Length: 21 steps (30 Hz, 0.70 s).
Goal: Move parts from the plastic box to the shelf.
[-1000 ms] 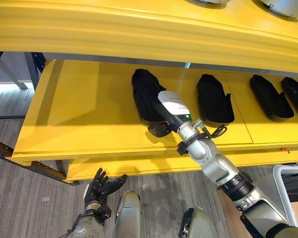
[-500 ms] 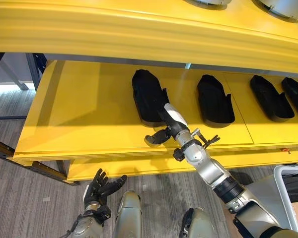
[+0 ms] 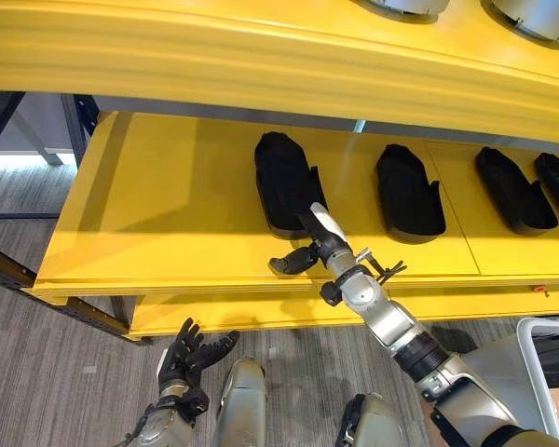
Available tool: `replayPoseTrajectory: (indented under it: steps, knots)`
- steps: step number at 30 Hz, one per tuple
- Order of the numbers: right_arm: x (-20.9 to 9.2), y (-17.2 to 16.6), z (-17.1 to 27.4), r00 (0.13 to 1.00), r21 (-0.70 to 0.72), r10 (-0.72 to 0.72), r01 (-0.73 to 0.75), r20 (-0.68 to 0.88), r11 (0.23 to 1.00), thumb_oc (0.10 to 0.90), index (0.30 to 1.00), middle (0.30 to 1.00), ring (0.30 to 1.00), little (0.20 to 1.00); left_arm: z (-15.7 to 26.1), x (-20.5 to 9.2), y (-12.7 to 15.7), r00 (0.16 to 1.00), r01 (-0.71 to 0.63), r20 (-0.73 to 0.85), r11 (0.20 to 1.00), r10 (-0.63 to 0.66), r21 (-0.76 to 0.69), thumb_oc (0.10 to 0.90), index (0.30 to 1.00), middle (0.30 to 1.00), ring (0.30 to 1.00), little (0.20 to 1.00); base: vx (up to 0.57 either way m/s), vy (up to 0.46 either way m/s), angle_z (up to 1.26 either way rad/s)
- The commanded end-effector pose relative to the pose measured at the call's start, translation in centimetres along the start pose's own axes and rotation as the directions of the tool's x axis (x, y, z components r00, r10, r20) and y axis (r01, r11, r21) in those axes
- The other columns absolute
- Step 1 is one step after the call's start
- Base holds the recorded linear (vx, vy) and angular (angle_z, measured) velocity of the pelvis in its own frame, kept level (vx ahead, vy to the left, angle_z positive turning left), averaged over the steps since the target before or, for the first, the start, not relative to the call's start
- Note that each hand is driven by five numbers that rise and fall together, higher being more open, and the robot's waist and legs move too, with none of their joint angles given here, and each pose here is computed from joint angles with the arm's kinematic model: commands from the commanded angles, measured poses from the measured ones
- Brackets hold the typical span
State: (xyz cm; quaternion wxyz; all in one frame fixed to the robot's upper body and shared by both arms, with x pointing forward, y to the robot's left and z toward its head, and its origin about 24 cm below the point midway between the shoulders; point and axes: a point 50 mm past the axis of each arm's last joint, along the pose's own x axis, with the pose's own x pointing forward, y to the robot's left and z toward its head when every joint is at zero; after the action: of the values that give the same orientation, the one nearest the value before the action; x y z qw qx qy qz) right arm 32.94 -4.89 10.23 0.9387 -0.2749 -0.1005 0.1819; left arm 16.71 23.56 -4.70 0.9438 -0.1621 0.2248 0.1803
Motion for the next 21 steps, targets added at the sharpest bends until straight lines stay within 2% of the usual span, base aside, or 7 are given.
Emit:
replayPoseTrajectory:
  steps: [1, 8, 21]
  knots:
    - [1.7, -2.0, 5.5, 0.968, 0.073, -0.104, 0.089, 0.227, 0.993, 0.9, 1.0, 1.0, 1.0, 1.0, 3.3, 0.0, -1.5, 0.983, 0.088, 0.16, 0.995, -0.095, 0.049, 0.9, 1.0, 1.0, 1.0, 1.0, 0.0, 0.0, 0.0]
    - [1.4, 0.1, 5.5, 0.975, 0.116, -0.034, 0.008, 0.221, 0.993, 0.9, 1.0, 1.0, 1.0, 1.0, 3.3, 0.0, -1.8, 0.982, 0.093, 0.161, 0.994, -0.1, 0.048, 0.9, 1.0, 1.0, 1.0, 1.0, 0.0, 0.0, 0.0]
    - [1.3, 1.1, 6.4, 0.967, 0.118, 0.01, -0.041, 0.255, 0.992, 0.9, 1.0, 1.0, 1.0, 1.0, 3.5, 0.1, -2.0, 0.98, 0.091, 0.172, 0.995, -0.098, 0.049, 0.9, 1.0, 1.0, 1.0, 1.0, 0.0, 0.0, 0.0]
